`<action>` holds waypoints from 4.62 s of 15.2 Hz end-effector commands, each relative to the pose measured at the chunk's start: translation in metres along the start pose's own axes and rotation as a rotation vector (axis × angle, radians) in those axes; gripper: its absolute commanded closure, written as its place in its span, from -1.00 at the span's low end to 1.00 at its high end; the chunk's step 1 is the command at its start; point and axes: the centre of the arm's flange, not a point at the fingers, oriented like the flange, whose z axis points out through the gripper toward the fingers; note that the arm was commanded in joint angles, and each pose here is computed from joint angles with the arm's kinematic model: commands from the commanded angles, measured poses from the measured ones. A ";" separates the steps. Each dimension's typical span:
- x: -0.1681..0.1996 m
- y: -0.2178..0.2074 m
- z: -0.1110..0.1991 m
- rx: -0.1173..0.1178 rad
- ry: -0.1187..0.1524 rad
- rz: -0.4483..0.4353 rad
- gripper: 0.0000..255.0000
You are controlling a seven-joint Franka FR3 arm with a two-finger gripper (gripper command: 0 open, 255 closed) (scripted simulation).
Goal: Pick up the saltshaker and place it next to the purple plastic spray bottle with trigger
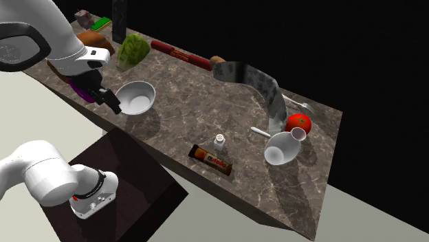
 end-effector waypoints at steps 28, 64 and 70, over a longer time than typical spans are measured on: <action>0.117 0.313 0.110 0.008 0.103 -0.009 -1.00; 0.132 0.356 0.126 0.009 0.116 -0.010 1.00; 0.129 0.360 0.095 0.009 0.116 -0.010 1.00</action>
